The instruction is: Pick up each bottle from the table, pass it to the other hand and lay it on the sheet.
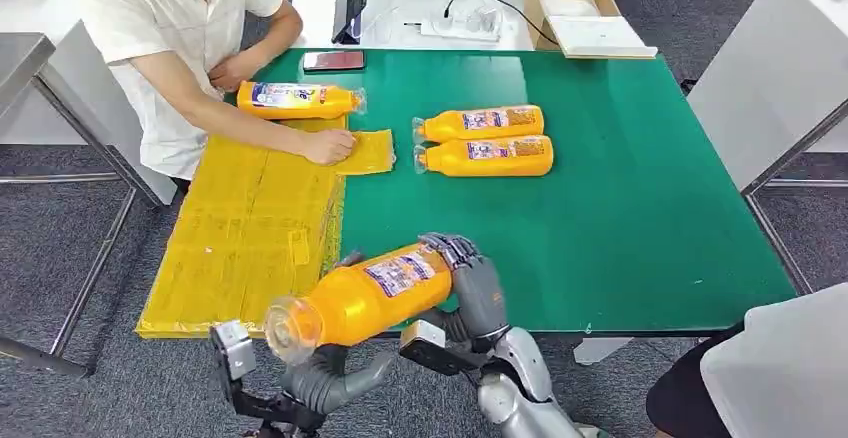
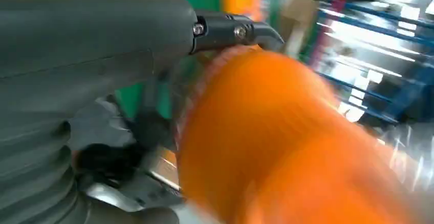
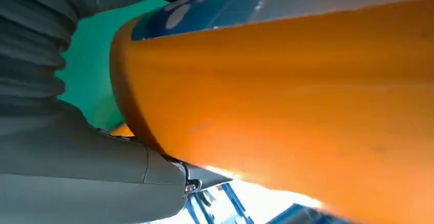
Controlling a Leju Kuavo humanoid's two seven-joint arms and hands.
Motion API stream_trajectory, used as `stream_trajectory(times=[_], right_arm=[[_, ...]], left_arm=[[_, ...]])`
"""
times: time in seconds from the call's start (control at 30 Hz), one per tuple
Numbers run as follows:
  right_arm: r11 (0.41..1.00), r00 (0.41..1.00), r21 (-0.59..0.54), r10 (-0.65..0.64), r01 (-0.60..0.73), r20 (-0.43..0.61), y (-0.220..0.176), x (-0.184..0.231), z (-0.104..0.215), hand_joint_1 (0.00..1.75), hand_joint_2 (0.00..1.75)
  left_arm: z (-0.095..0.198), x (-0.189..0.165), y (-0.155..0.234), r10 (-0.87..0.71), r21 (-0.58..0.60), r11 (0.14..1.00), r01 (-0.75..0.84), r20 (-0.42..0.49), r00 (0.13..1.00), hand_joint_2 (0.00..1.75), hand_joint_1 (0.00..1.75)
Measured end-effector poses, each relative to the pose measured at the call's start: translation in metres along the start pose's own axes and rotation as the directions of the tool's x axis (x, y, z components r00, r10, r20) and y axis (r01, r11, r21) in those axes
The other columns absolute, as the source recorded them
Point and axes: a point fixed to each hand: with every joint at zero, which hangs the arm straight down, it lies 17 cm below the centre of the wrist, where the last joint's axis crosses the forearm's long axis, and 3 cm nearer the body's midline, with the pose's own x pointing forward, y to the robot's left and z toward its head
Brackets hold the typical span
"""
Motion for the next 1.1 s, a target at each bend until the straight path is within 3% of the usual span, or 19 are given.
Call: stream_trajectory(times=[0.23, 0.27, 0.33, 0.43, 0.47, 0.5, 0.53, 0.57, 0.63, 0.67, 0.7, 0.73, 0.77, 0.83, 0.93, 1.03, 1.07, 1.1], right_arm=[[0.995, 0.996, -0.052, -0.089, 0.09, 0.009, 0.017, 0.024, -0.001, 1.75, 1.75], [0.993, 0.995, -0.058, -0.103, 0.103, 0.006, 0.018, 0.025, -0.001, 1.75, 1.75], [0.991, 0.993, -0.057, -0.118, 0.118, 0.006, 0.022, 0.028, -0.002, 1.75, 1.75], [0.992, 0.992, -0.029, -0.123, 0.124, 0.034, 0.032, 0.036, 0.0, 1.75, 1.75], [0.991, 0.99, -0.012, -0.132, 0.133, 0.055, 0.04, 0.047, 0.002, 1.75, 1.75], [0.99, 0.987, 0.002, -0.143, 0.143, 0.066, 0.047, 0.056, 0.004, 1.75, 1.75], [0.988, 0.986, 0.008, -0.152, 0.152, 0.071, 0.05, 0.061, 0.004, 1.75, 1.75], [0.988, 0.985, 0.009, -0.152, 0.152, 0.075, 0.05, 0.062, 0.002, 1.75, 1.75], [0.987, 0.984, 0.019, -0.163, 0.162, 0.074, 0.054, 0.065, 0.003, 1.75, 1.75], [0.985, 0.982, 0.025, -0.172, 0.171, 0.073, 0.057, 0.066, 0.003, 1.75, 1.75], [0.983, 0.98, 0.031, -0.183, 0.181, 0.073, 0.059, 0.069, 0.003, 1.75, 1.75], [0.981, 0.978, 0.042, -0.192, 0.19, 0.077, 0.062, 0.072, 0.003, 1.75, 1.75], [0.978, 0.975, 0.056, -0.206, 0.202, 0.08, 0.066, 0.076, 0.003, 1.75, 1.75], [0.972, 0.97, 0.078, -0.227, 0.22, 0.085, 0.073, 0.084, 0.002, 1.75, 1.75], [0.964, 0.965, 0.127, -0.246, 0.233, 0.093, 0.089, 0.095, 0.009, 1.75, 1.75], [0.96, 0.962, 0.147, -0.254, 0.238, 0.098, 0.097, 0.102, 0.011, 1.75, 1.75], [0.96, 0.962, 0.151, -0.253, 0.237, 0.1, 0.098, 0.103, 0.011, 1.75, 1.75], [0.959, 0.962, 0.157, -0.253, 0.235, 0.1, 0.1, 0.103, 0.012, 1.75, 1.75]], left_arm=[[-0.01, -0.018, 0.024, 0.074, 0.124, 0.99, -0.066, -0.064, 0.995, 1.75, 0.0], [-0.01, -0.019, 0.025, 0.087, 0.134, 0.988, -0.077, -0.068, 0.994, 1.75, 0.09], [-0.011, -0.02, 0.028, 0.105, 0.154, 0.984, -0.093, -0.069, 0.992, 1.75, 0.52], [-0.015, -0.015, 0.039, 0.101, 0.208, 0.974, -0.09, -0.047, 0.994, 1.75, 0.52], [-0.017, -0.016, 0.047, 0.096, 0.239, 0.968, -0.083, -0.044, 0.994, 1.75, 0.91], [-0.018, -0.015, 0.05, 0.089, 0.248, 0.966, -0.076, -0.04, 0.995, 1.75, 1.52], [-0.018, -0.015, 0.051, 0.087, 0.255, 0.964, -0.075, -0.037, 0.995, 1.75, 1.57], [-0.018, -0.015, 0.053, 0.086, 0.262, 0.962, -0.073, -0.036, 0.996, 1.75, 1.45], [-0.019, -0.013, 0.056, 0.077, 0.276, 0.959, -0.068, -0.022, 0.997, 1.75, 1.57], [-0.019, -0.01, 0.059, 0.074, 0.286, 0.956, -0.068, -0.011, 0.997, 1.75, 1.45], [-0.019, -0.008, 0.061, 0.074, 0.297, 0.952, -0.073, 0.006, 0.997, 1.75, 0.73], [-0.018, -0.004, 0.063, 0.072, 0.31, 0.948, -0.077, 0.026, 0.997, 1.75, 0.45], [-0.016, 0.001, 0.066, 0.064, 0.327, 0.942, -0.078, 0.054, 0.996, 1.75, 0.28], [-0.013, 0.014, 0.068, 0.037, 0.349, 0.934, -0.073, 0.107, 0.994, 1.75, 0.09], [-0.013, 0.042, 0.067, -0.013, 0.367, 0.928, -0.062, 0.198, 0.98, 1.75, 0.1], [-0.011, 0.055, 0.065, -0.032, 0.365, 0.929, -0.059, 0.238, 0.971, 1.75, 0.0], [-0.011, 0.057, 0.065, -0.031, 0.365, 0.929, -0.064, 0.247, 0.969, 1.75, 0.14], [-0.011, 0.059, 0.064, -0.024, 0.359, 0.931, -0.071, 0.254, 0.967, 1.75, 0.16]])
